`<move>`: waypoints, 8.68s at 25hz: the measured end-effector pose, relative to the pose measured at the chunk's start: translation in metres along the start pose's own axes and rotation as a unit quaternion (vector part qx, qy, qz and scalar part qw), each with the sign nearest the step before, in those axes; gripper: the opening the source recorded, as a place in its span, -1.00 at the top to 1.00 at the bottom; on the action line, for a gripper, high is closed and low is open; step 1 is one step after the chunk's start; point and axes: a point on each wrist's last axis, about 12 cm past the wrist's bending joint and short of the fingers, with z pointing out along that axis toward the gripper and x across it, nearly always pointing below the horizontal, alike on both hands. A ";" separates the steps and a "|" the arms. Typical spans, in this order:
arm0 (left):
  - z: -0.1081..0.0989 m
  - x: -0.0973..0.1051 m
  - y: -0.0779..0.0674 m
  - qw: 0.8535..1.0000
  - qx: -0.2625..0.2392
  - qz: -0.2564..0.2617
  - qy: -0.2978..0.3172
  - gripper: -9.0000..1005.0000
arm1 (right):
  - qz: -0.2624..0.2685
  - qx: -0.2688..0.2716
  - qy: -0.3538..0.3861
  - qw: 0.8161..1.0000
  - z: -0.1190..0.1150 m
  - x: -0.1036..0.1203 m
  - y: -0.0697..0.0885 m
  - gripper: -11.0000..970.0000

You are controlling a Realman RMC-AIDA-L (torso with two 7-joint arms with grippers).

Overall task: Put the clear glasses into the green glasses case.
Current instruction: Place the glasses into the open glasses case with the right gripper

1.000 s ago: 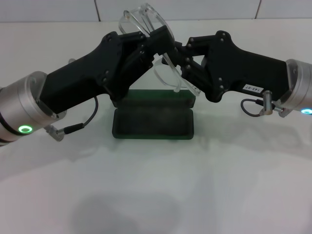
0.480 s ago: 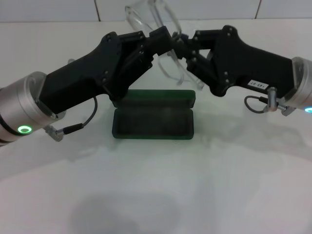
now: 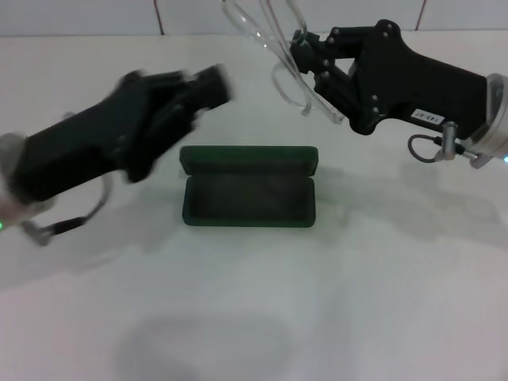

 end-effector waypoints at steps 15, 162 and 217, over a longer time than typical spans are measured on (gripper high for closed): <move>-0.063 -0.017 -0.015 0.996 -0.052 0.014 0.073 0.88 | -0.009 -0.057 0.371 0.927 0.035 -0.021 -0.009 0.83; -0.068 -0.018 -0.017 0.990 -0.032 -0.015 0.139 0.88 | -0.178 -0.071 0.501 0.844 0.113 0.031 0.047 0.76; -0.095 -0.044 -0.029 0.986 -0.057 -0.009 0.157 0.88 | -0.041 -0.134 0.624 0.769 0.152 -0.037 -0.010 0.56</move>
